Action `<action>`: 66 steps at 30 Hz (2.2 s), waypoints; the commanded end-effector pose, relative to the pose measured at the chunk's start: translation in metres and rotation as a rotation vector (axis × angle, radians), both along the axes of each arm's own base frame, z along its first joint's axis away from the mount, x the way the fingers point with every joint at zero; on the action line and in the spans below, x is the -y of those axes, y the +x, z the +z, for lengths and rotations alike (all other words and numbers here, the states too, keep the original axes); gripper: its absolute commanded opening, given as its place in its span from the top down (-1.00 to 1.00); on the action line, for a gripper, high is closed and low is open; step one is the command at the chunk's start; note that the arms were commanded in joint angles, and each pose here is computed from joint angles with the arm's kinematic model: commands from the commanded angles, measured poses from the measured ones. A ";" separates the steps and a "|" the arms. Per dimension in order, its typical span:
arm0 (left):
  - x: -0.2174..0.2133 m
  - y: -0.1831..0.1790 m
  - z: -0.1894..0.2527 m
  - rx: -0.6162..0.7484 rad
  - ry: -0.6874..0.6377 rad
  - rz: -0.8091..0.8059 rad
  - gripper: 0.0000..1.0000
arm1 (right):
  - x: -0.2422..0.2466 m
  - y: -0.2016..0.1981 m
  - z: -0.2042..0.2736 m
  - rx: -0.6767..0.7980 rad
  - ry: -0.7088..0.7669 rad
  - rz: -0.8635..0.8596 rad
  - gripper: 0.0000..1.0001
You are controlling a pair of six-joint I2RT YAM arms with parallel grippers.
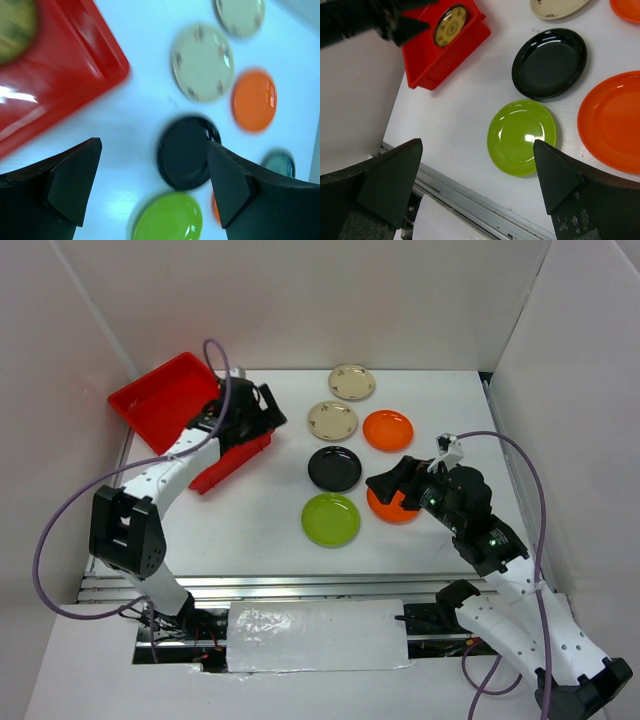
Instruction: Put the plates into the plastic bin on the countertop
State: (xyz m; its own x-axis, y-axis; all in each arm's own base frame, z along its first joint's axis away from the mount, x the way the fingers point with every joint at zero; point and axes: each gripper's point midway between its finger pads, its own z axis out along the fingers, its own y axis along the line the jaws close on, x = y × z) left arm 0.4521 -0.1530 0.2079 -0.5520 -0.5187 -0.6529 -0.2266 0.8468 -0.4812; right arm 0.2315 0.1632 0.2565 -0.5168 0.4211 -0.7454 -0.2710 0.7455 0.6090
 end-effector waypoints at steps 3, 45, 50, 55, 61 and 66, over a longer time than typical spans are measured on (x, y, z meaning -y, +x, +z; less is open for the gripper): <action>0.065 -0.012 -0.076 -0.027 -0.093 -0.298 -0.96 | 0.009 -0.003 0.023 0.079 0.031 -0.026 -1.00; 0.136 -0.019 -0.156 -0.092 -0.300 -0.573 1.00 | 0.010 -0.015 0.019 0.075 0.015 0.022 -1.00; 0.122 -0.021 -0.105 0.013 -0.342 -0.523 1.00 | 0.013 -0.014 0.019 0.077 0.007 0.010 -1.00; 0.095 -0.009 -0.042 0.090 -0.335 -0.448 1.00 | 0.010 -0.011 0.019 0.077 0.010 0.019 -1.00; 0.019 0.011 -0.011 0.061 -0.268 -0.185 1.00 | 0.008 -0.009 0.017 0.075 0.014 0.024 -1.00; -0.090 0.019 0.007 0.097 -0.282 0.125 1.00 | 0.004 -0.008 0.015 0.073 0.022 0.041 -1.00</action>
